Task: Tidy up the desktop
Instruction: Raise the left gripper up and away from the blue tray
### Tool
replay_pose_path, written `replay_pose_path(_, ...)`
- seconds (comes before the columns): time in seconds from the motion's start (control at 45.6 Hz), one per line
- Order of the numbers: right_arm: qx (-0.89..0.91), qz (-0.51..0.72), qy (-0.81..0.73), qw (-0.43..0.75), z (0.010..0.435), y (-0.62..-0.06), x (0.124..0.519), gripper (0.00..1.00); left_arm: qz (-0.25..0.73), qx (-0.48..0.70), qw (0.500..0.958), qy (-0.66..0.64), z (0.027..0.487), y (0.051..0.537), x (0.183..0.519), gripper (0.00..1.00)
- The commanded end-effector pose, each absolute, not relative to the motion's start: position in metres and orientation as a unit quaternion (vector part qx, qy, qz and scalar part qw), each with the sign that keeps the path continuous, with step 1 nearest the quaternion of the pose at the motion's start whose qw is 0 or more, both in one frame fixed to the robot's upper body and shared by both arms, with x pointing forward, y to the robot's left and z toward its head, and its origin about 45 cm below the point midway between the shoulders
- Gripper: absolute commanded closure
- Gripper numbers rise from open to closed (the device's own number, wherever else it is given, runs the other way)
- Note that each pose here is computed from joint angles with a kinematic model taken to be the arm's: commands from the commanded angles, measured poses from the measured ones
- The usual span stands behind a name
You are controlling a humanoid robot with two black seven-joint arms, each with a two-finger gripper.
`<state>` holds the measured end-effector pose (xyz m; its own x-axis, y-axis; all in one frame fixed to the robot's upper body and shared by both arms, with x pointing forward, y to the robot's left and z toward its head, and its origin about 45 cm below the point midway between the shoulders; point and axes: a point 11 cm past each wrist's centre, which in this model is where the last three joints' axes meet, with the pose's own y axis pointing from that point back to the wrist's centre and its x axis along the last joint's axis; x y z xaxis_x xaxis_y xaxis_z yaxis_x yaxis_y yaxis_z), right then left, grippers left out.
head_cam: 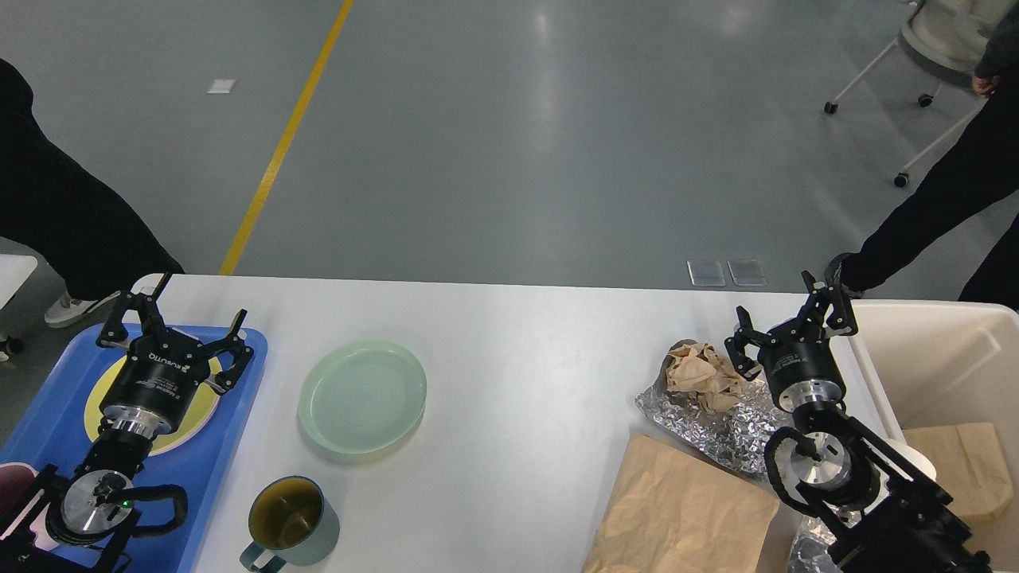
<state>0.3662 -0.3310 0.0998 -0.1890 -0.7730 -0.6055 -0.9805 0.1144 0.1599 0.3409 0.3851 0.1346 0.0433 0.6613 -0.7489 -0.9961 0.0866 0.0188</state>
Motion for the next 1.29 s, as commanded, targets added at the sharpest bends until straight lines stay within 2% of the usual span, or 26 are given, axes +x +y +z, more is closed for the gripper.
replay_pose_path(0.0,-0.607,0.272,0.722,0.192,0.1,-0.331,0.366,0.0,0.618,-0.276,0.67,0.306,0.136,0.385,0.342,0.03)
replay_pose_path(0.351,-0.607,0.272,0.722,0.192,0.1,-0.331,0.366,0.0,0.618,-0.265,0.674,0.306,0.136,0.387,0.34,0.03)
replay_pose_path(0.548,-0.608,0.272,0.721,0.191,0.1,-0.331,0.366,0.0,0.628,-0.168,0.713,0.262,0.157,0.428,0.338,0.03)
replay_pose_path(0.679,-0.607,0.272,0.722,0.191,0.1,-0.331,0.366,0.0,0.618,-0.127,0.741,0.232,0.181,0.434,0.354,0.03)
replay_pose_path(0.92,-0.607,0.271,0.722,0.19,0.1,-0.332,0.366,0.0,0.549,0.109,0.816,0.146,0.231,0.444,0.377,0.03)
replay_pose_path(1.162,-0.608,0.271,0.722,0.191,0.1,-0.332,0.366,0.0,0.467,0.3,0.831,0.022,0.311,0.423,0.42,0.03)
replay_pose_path(1.271,-0.608,0.272,0.721,0.191,0.1,-0.331,0.366,0.0,0.411,0.368,0.834,-0.025,0.334,0.39,0.437,0.03)
